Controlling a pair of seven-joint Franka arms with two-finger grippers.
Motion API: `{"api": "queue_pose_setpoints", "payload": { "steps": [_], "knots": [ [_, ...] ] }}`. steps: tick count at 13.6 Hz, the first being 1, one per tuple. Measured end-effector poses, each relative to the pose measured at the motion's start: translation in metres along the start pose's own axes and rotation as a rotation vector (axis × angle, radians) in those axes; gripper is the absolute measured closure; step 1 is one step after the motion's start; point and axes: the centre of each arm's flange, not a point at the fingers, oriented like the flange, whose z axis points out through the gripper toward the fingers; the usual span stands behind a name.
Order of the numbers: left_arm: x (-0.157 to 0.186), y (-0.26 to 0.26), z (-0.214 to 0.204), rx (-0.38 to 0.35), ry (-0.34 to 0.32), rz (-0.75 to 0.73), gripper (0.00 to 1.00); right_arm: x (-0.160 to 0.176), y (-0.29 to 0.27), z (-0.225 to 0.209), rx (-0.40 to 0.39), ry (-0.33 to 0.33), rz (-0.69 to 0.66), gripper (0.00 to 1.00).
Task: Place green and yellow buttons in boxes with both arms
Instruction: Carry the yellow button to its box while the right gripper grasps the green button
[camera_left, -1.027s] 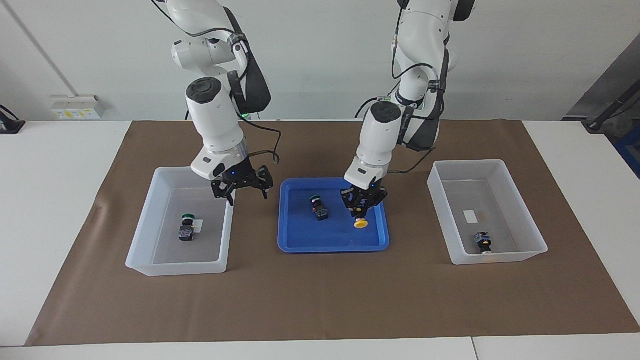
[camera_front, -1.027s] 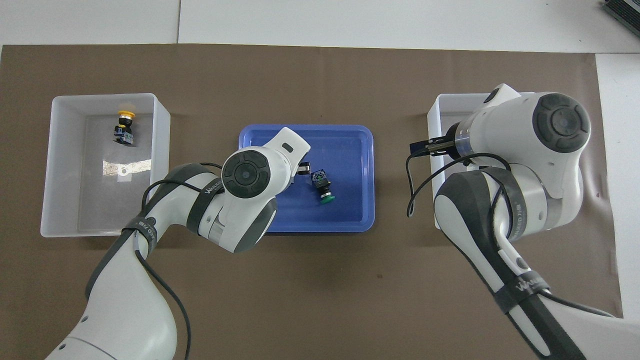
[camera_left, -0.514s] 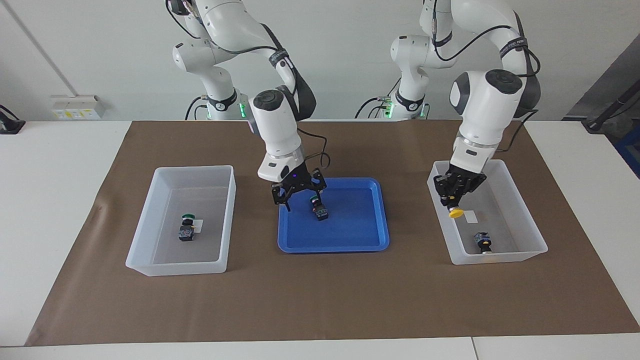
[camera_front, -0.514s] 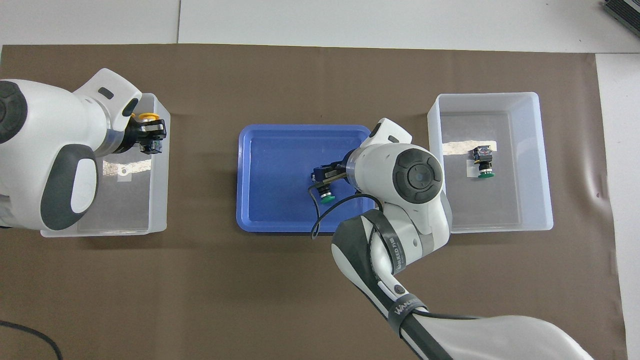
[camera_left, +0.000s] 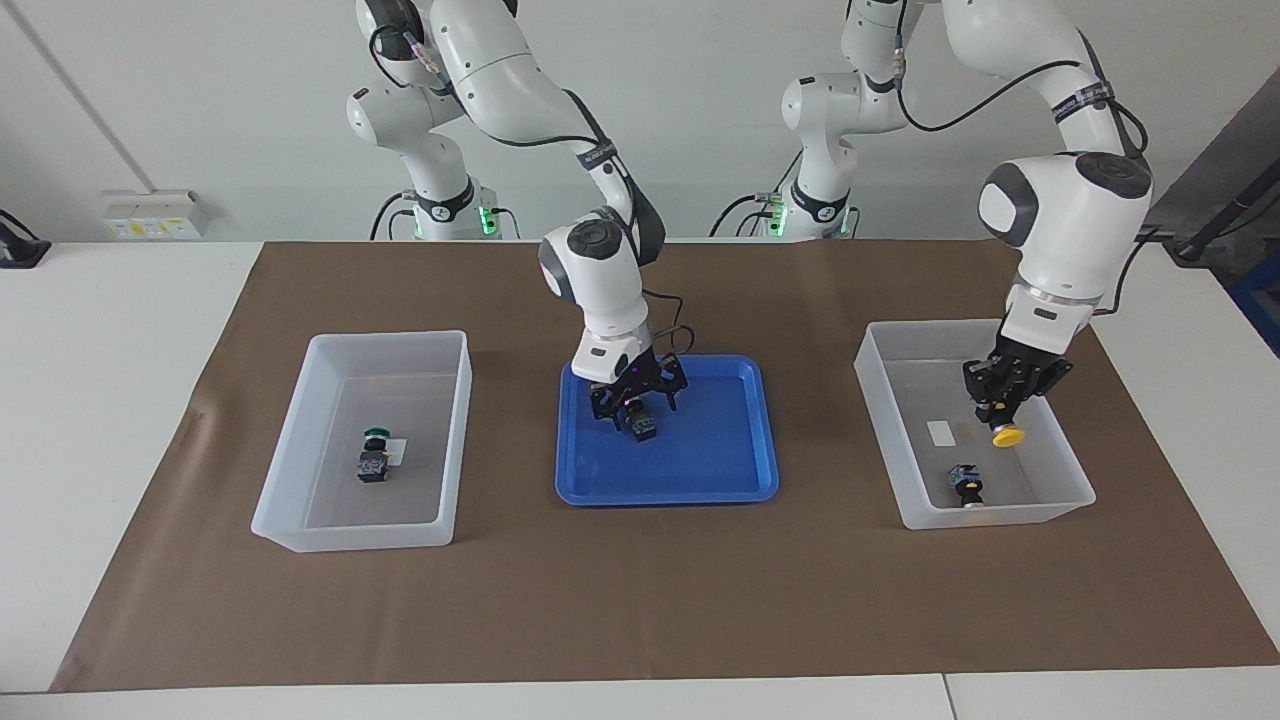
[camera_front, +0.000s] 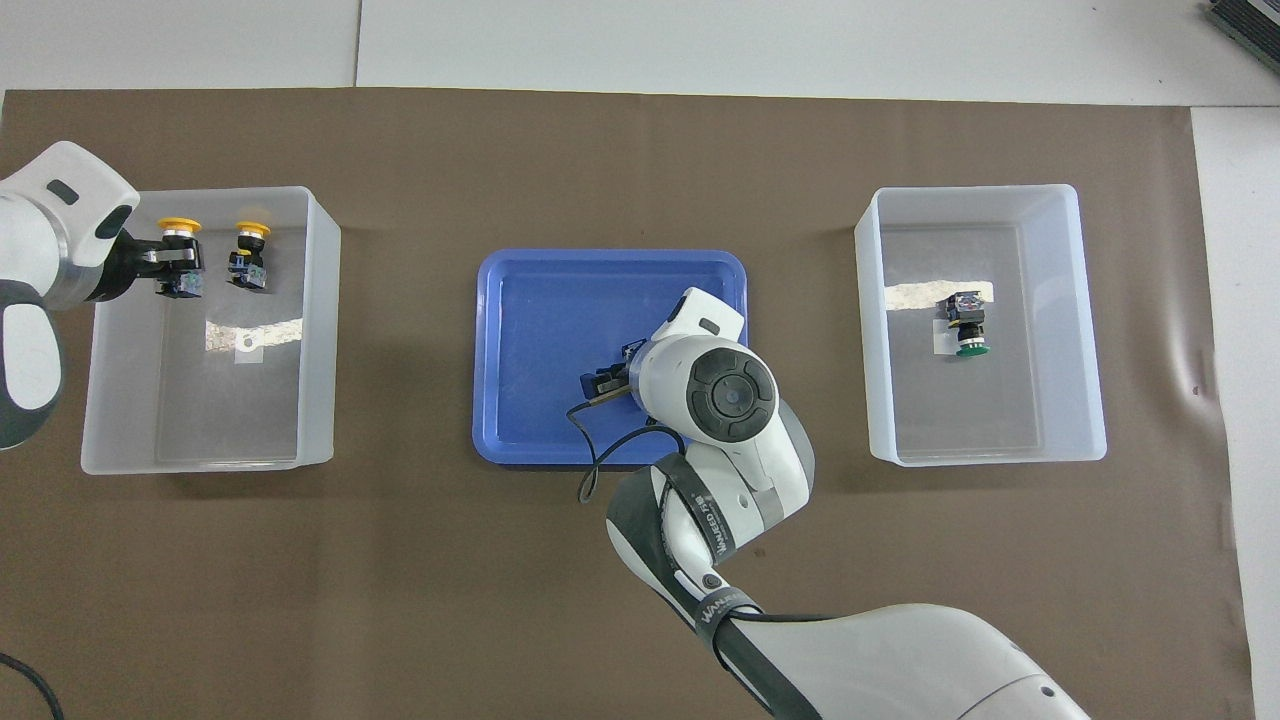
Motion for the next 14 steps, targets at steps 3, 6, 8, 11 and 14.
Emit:
{"api": "queue_pose_setpoints", "payload": {
  "steps": [3,6,8,11,14],
  "knots": [
    [-0.001,-0.015,0.022,0.009,0.005,0.017,0.67,0.000,0.001,0.000,-0.003,0.000,-0.002,0.10],
    [0.001,-0.015,0.045,0.012,0.020,0.038,0.67,0.000,0.001,0.001,-0.004,0.000,-0.004,0.45],
    [0.003,-0.015,0.059,0.015,0.037,0.042,0.67,0.001,0.002,0.000,-0.005,0.001,-0.004,0.59],
    [0.005,-0.014,0.087,0.020,0.074,0.046,0.67,0.014,0.017,-0.017,-0.012,0.022,0.037,0.59],
    [0.005,-0.014,0.106,0.023,0.096,0.047,0.67,0.046,0.067,-0.094,-0.017,0.037,0.158,0.59]
  ]
}}
